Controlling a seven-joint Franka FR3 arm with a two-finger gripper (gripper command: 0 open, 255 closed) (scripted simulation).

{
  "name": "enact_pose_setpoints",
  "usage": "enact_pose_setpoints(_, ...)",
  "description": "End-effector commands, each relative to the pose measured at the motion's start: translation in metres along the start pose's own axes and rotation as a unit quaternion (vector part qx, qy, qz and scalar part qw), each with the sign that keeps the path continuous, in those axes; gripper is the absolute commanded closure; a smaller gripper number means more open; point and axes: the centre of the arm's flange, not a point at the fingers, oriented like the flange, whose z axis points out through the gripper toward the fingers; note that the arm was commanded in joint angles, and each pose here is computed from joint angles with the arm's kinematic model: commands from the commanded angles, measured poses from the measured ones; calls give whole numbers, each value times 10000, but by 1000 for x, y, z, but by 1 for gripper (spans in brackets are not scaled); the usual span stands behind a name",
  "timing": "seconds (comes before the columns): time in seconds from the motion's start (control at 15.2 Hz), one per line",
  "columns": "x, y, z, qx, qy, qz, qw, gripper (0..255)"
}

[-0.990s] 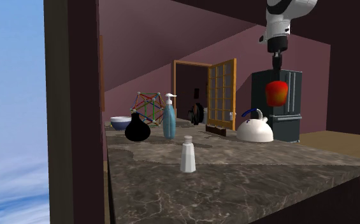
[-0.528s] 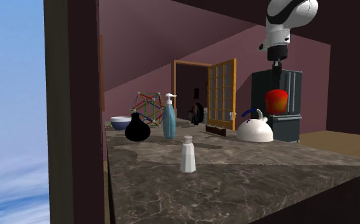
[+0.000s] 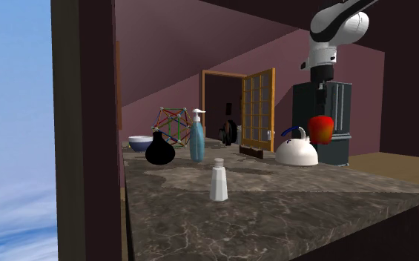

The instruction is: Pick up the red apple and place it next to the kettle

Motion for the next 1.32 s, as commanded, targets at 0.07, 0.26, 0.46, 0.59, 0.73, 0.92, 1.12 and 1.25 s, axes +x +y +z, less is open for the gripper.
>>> enact_pose_setpoints(0.07,-1,-1,16,-1,3,0,10000,255)
enact_pose_setpoints(0.26,-1,-1,32,-1,3,0,10000,255)
enact_pose_setpoints(0.46,0,-2,48,-1,3,0,10000,255)
enact_pose_setpoints(0.59,0,-3,59,-1,3,0,10000,255)
enact_pose_setpoints(0.73,0,-3,69,-1,3,0,10000,255)
enact_pose_setpoints(0.92,0,-4,85,-1,3,0,10000,255)
enact_pose_setpoints(1.12,1,-4,101,-1,3,0,10000,255)
enact_pose_setpoints(1.25,1,-5,111,-1,3,0,10000,255)
